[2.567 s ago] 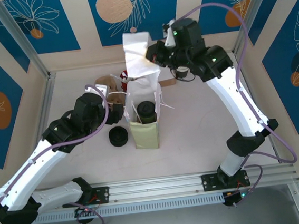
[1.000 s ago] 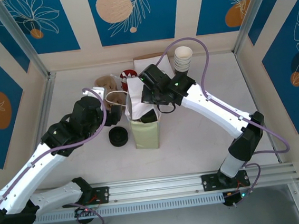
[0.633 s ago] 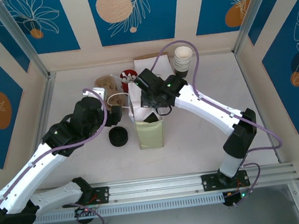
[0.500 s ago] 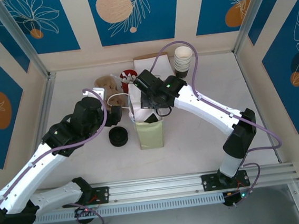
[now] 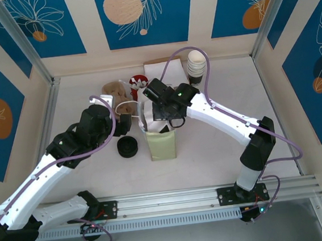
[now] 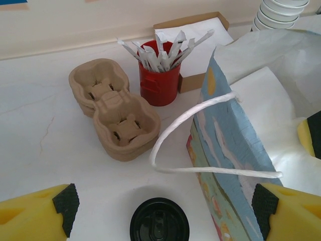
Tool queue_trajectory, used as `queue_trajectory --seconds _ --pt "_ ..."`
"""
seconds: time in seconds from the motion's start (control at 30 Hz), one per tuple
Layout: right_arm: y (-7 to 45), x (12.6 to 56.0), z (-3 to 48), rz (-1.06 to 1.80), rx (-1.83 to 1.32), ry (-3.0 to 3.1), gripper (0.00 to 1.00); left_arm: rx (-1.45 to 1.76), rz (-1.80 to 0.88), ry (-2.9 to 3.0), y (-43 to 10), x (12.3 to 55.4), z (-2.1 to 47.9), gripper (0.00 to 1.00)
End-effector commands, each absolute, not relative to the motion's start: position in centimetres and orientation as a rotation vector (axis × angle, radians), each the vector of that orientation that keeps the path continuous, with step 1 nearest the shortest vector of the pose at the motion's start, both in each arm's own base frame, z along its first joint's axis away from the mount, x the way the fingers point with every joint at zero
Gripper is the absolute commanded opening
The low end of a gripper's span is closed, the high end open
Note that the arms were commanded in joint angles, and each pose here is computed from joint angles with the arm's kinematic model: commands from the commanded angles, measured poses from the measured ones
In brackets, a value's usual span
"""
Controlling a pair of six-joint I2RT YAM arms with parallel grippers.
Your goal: Pack the takeout coffee
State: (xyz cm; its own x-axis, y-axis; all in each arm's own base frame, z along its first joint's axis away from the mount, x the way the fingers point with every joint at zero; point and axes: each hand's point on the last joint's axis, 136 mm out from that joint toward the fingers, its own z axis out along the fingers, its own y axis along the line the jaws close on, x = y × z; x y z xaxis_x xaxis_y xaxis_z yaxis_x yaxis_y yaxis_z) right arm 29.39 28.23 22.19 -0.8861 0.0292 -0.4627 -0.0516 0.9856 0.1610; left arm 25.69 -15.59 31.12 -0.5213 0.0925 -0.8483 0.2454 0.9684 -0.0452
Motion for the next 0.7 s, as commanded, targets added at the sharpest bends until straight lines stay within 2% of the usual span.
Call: queue_trajectory --seconds 0.0,0.33,0.67 --pt "28.0 28.8 21.5 0.175 -0.07 2.673 0.02 0.208 -0.204 2.109 -15.3 25.6 31.3 0.91" --pt "28.9 29.1 24.1 0.256 -0.114 2.619 0.35 0.206 -0.2 2.105 -15.2 25.5 31.4 0.91" --pt "29.2 29.3 29.9 0.374 -0.163 2.494 0.46 0.193 -0.204 2.1 -15.3 25.7 31.7 0.91"
